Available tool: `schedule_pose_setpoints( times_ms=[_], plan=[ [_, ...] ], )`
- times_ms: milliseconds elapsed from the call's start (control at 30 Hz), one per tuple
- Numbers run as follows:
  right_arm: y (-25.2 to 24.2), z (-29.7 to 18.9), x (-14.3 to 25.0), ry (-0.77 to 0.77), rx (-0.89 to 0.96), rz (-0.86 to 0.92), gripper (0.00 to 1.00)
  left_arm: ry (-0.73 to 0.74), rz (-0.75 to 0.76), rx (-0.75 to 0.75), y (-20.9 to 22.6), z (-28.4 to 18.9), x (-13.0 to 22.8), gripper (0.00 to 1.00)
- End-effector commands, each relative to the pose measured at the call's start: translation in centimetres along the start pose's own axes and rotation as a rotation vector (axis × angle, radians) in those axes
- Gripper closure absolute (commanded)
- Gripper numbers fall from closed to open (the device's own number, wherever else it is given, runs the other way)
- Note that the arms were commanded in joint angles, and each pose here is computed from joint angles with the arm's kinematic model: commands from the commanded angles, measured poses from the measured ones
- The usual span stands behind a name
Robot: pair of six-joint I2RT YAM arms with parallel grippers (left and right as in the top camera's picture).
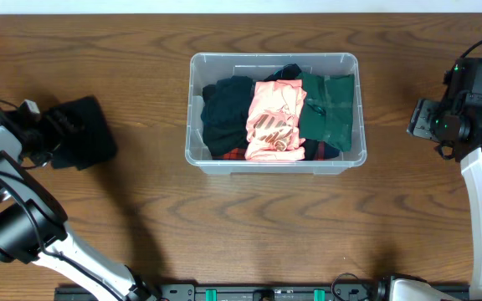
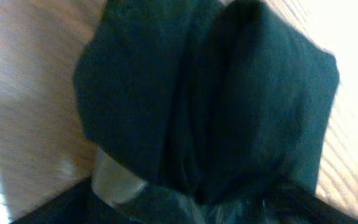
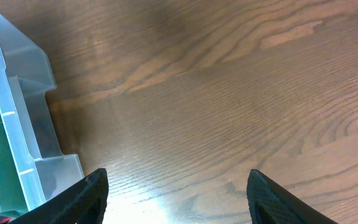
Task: Pack container
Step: 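Grasp the black folded garment on the left with the left gripper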
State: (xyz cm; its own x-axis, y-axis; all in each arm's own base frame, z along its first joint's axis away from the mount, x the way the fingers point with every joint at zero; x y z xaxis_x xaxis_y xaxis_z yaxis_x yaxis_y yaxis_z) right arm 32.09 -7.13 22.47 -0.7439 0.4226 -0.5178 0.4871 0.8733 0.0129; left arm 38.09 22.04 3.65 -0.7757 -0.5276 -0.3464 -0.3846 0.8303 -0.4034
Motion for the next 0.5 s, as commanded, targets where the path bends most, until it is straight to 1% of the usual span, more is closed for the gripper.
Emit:
schedule_pose_setpoints(
  times_ms=[0, 33, 67, 100, 133, 233, 333, 433, 467],
  plan=[
    [-0.1, 0.3, 0.3, 0.011, 0.008, -0.014, 0.30, 0.014, -0.012, 0.130, -3.0, 0.2, 0.2, 0.55],
    [-0.2, 0.3, 0.3, 0.013, 0.009, -0.014, 0.30, 0.005, -0.008, 0.168, -3.9, -0.2, 0.0, 0.69],
    [-0.2, 0.3, 0.4, 0.015, 0.009, -0.015, 0.30, -0.002, -0.002, 0.193, -4.5, -0.6, -0.2, 0.80],
    [-0.2, 0.3, 0.4, 0.017, 0.010, -0.015, 0.30, -0.014, 0.003, 0.218, -5.3, -1.4, -0.4, 0.86],
    [-0.2, 0.3, 0.4, 0.017, 0.010, -0.015, 0.30, -0.020, -0.004, 0.227, -5.8, -2.0, -0.6, 0.88],
    [-0.2, 0.3, 0.4, 0.017, 0.010, -0.015, 0.30, -0.055, 0.002, 0.273, -8.3, -4.7, -1.2, 0.89],
    [-0.2, 0.3, 0.4, 0.017, 0.010, -0.015, 0.30, -0.112, 0.089, 0.377, -12.9, -8.3, -1.8, 0.91],
    [-0.2, 0.3, 0.5, 0.020, 0.011, -0.015, 0.30, -0.162, 0.186, 0.416, -17.4, -11.9, -1.5, 0.90],
    [-0.2, 0.3, 0.6, 0.023, 0.012, -0.016, 0.30, -0.182, 0.225, 0.436, -19.7, -13.5, -1.1, 0.90]
  ],
)
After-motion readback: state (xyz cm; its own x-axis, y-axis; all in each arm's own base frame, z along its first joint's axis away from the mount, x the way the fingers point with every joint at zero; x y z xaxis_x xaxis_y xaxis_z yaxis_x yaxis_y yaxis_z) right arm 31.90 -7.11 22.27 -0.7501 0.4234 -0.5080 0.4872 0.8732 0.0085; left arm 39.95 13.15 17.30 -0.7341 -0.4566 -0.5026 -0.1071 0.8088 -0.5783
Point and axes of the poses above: each gripper's point midway between its finger pads, its own z axis out along the fingers, its own y axis along the line the jaws close on, x = y × z, the point moved 2 cm from there along -z, back along the fingers, and after that the axes turned 9 degrees about z, right-handed, at the moved point
